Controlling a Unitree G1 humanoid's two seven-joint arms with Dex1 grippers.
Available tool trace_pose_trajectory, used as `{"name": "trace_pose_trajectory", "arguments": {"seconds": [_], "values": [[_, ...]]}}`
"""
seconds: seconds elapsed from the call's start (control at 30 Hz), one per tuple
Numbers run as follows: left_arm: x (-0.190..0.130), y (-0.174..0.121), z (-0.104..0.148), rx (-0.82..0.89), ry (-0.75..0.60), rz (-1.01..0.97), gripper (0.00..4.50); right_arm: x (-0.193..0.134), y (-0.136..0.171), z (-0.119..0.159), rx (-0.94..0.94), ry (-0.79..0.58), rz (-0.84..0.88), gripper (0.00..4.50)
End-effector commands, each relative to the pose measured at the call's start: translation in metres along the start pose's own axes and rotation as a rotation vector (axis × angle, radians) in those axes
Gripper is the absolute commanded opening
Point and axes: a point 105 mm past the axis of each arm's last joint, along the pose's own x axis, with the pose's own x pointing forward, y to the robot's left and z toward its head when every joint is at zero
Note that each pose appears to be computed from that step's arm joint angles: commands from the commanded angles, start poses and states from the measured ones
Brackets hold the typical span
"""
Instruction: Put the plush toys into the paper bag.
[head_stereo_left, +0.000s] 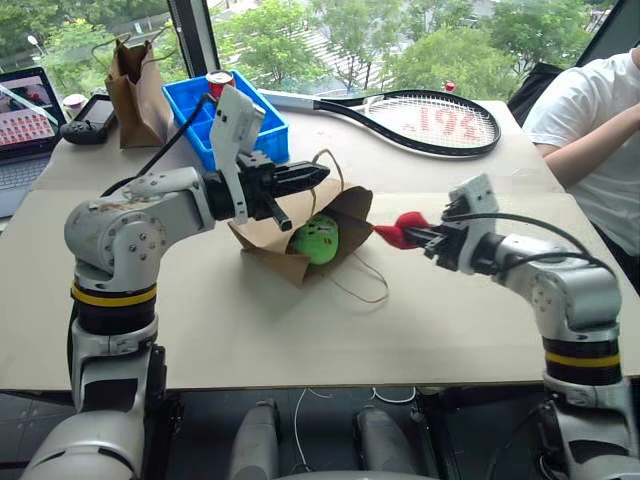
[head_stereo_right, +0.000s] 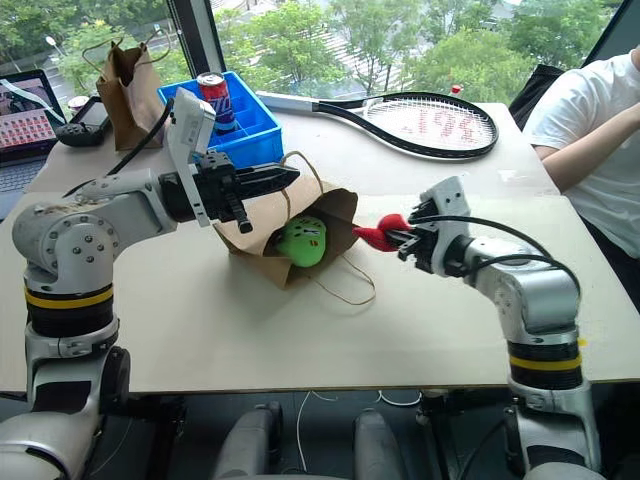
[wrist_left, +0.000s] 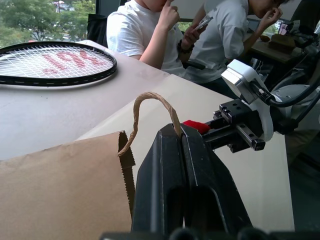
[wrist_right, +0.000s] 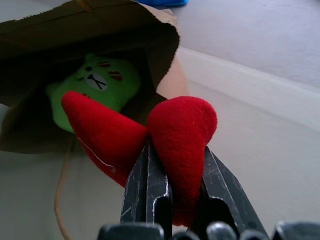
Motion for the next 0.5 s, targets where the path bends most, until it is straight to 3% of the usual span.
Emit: {"name": "trace_pose_trajectory", "arguments": {"seconds": [0.03,0.2,0.5], "values": [[0.0,-0.005,0.01,0.027,-0.021,-0.023,0.0,0.014,0.015,0.014,-0.031,-0.039,-0.007,0.06],[0.0,-0.009,0.013,0.032,-0.024,-0.034,0.0,0.051,0.024,0.021,-0.043,-0.08,-0.004,0.06],[0.002,-0.019,0.024,0.058,-0.033,-0.075,0.0,0.087,0.019,0.027,-0.137,-0.178,-0.01,0.06]]}}
